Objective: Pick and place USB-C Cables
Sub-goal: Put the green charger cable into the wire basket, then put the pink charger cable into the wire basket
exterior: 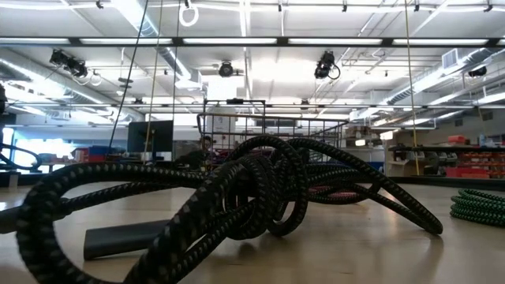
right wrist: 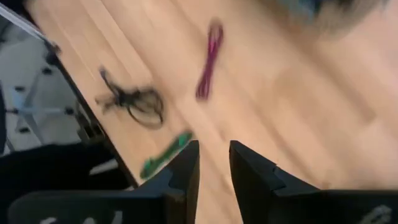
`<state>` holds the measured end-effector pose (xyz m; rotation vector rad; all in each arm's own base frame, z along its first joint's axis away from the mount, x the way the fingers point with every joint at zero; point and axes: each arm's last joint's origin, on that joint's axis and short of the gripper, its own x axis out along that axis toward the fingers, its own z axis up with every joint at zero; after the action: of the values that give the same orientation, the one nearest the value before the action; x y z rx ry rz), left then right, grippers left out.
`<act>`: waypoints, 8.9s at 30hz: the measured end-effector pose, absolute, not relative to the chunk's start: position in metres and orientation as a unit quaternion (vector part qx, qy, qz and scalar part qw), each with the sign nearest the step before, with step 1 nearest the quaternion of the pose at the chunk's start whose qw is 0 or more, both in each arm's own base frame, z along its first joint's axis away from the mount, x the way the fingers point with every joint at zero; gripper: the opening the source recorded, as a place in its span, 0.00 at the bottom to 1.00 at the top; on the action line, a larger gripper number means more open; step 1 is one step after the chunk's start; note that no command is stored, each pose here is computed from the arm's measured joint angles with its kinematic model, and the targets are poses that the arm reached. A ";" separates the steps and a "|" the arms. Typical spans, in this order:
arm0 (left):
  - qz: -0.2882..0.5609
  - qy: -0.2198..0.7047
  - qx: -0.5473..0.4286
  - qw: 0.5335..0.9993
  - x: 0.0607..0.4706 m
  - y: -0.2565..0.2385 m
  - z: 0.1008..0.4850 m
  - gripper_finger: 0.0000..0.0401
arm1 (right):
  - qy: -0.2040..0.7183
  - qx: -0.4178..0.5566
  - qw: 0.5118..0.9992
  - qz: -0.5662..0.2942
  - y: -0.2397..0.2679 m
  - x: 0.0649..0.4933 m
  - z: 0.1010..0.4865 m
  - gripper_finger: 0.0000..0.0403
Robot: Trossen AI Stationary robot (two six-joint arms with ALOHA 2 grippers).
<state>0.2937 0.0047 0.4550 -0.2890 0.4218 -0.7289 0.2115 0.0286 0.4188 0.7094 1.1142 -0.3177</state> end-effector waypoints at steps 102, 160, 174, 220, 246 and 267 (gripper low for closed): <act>-0.221 0.297 -0.099 0.924 0.280 0.046 0.432 0.40 | 0.460 0.203 0.783 -0.366 -0.007 0.224 0.410 0.03; -0.181 0.278 -0.131 0.934 0.285 0.048 0.438 0.40 | 0.643 0.020 0.765 0.034 -0.135 0.383 0.247 0.03; -0.181 0.278 -0.131 0.934 0.285 0.048 0.438 0.40 | 0.648 -0.015 0.755 0.095 -0.105 0.389 0.247 0.05; -0.082 0.325 0.148 0.930 0.321 0.001 0.304 0.40 | 0.182 -0.059 0.903 -0.384 -0.097 0.152 0.566 0.35; -0.140 0.350 0.296 0.877 0.362 -0.038 0.223 0.50 | 0.173 -0.019 0.933 -0.314 -0.098 0.162 0.563 0.35; -0.262 0.376 0.348 0.818 0.428 -0.046 0.197 0.47 | 0.182 0.003 0.946 -0.267 -0.101 0.175 0.557 0.36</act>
<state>0.4277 -0.0461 0.1968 0.7417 0.8011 -0.5587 0.1752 -0.1014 0.5569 0.0055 0.3705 -0.5437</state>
